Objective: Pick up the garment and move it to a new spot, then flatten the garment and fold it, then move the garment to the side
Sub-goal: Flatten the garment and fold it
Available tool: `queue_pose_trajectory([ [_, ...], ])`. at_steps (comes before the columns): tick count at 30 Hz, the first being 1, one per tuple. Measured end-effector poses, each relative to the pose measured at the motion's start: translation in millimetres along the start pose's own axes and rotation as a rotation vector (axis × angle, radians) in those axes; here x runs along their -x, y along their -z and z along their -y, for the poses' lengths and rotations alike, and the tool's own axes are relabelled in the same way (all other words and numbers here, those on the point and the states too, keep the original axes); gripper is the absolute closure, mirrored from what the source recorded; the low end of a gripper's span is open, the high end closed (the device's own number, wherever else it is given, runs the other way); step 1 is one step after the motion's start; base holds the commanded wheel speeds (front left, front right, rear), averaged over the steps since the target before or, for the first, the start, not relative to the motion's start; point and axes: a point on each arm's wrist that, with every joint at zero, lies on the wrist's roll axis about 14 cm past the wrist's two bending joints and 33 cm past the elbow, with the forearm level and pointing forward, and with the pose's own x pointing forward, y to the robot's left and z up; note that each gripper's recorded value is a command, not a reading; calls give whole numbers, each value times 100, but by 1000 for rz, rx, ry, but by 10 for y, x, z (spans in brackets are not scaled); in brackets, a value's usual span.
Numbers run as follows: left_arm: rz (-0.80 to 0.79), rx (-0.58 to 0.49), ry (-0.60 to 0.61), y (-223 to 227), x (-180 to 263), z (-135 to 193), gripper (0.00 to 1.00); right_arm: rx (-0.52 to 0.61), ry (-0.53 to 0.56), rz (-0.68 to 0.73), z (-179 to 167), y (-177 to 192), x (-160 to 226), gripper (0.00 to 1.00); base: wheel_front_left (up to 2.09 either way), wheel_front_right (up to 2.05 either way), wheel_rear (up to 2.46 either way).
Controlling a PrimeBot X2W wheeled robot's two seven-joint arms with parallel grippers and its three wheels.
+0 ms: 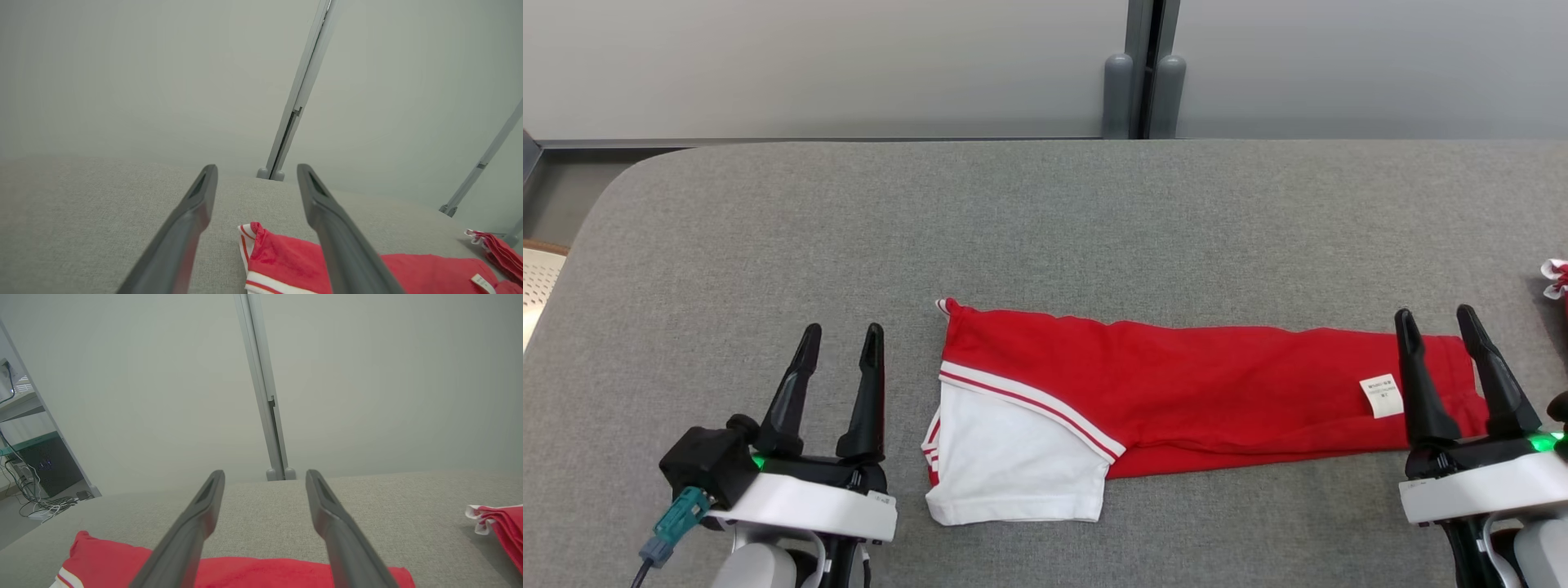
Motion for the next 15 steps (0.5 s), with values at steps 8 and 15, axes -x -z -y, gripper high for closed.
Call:
queue_pose_trajectory([
  [8, -23, 0, -9, 87, 21, -28, 0, -27, 115, -56, 287, 230, 63, 0, 0, 0, 0],
  [15, -45, 6, 17, 169, -22, 53, 0, -119, 319, -153, 714, 647, 251, 0, 0, 0, 0],
])
